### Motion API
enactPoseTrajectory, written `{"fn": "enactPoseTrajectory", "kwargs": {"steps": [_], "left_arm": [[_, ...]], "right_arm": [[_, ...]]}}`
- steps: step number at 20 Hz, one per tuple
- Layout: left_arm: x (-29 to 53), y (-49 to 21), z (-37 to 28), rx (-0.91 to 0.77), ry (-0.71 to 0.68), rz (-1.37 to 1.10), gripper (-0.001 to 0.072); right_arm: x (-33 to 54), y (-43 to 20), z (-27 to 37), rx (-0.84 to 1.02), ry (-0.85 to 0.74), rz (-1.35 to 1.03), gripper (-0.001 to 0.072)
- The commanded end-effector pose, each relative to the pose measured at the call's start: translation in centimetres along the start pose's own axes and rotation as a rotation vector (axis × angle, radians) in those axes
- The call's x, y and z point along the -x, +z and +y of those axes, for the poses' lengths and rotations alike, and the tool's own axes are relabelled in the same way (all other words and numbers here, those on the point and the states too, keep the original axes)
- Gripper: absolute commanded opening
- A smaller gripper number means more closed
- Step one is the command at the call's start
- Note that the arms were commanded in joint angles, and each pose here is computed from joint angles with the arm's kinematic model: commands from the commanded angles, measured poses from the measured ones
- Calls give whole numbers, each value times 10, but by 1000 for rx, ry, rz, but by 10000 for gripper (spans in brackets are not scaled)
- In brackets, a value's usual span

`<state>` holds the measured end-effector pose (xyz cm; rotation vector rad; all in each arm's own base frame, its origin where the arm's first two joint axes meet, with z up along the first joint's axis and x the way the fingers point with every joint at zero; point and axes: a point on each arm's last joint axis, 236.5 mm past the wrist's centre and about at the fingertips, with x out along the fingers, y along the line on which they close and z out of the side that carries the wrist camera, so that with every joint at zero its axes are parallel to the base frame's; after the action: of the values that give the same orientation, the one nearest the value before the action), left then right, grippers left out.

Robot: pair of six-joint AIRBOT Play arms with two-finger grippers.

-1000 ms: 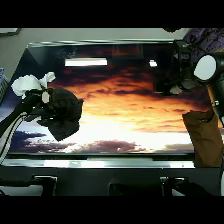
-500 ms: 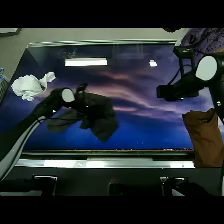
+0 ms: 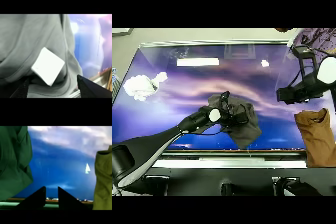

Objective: Fold the clothes and pants, and hang the long-sleeved shirts on hangers.

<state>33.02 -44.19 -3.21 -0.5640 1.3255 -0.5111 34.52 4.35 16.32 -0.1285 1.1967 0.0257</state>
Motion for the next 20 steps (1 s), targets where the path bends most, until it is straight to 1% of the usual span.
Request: {"fn": "enactPoseTrajectory", "kwargs": {"steps": [1, 2, 3, 4, 5, 7, 8, 9, 10, 11, 13, 16, 20], "left_arm": [[28, 27, 24, -26, 32, 5, 653], [53, 43, 39, -71, 67, -6, 654], [84, 62, 61, -89, 124, -28, 654], [114, 77, 81, -86, 176, -52, 654], [145, 92, 102, -69, 223, -80, 654], [192, 111, 130, -16, 268, -132, 653], [208, 116, 140, -3, 277, -147, 652], [222, 121, 151, 12, 288, -158, 652], [230, 123, 160, 30, 297, -161, 652], [235, 126, 170, 53, 305, -164, 652], [241, 130, 180, 79, 313, -174, 652], [246, 133, 186, 85, 318, -181, 652], [250, 136, 196, 67, 365, -191, 652]], "right_arm": [[0, 16, -11, 82, -47, -68, 211], [-1, 22, -16, 86, -72, -88, 212], [-6, 29, -23, 46, -77, -116, 216], [-15, 34, -28, -1, -59, -139, 252], [-32, 38, -34, -81, -22, -159, 267], [-82, 30, -34, -296, 161, -104, 286], [-109, 21, -23, -410, 301, -34, 319], [-131, 14, -12, -493, 423, 34, 325], [-151, 8, 1, -542, 538, 93, 394], [-166, 6, 15, -533, 628, 130, 437], [-195, -4, 39, -498, 720, 209, 453], [-232, -19, 63, -439, 737, 282, 453], [-261, -28, 78, -382, 675, 300, 450]]}}
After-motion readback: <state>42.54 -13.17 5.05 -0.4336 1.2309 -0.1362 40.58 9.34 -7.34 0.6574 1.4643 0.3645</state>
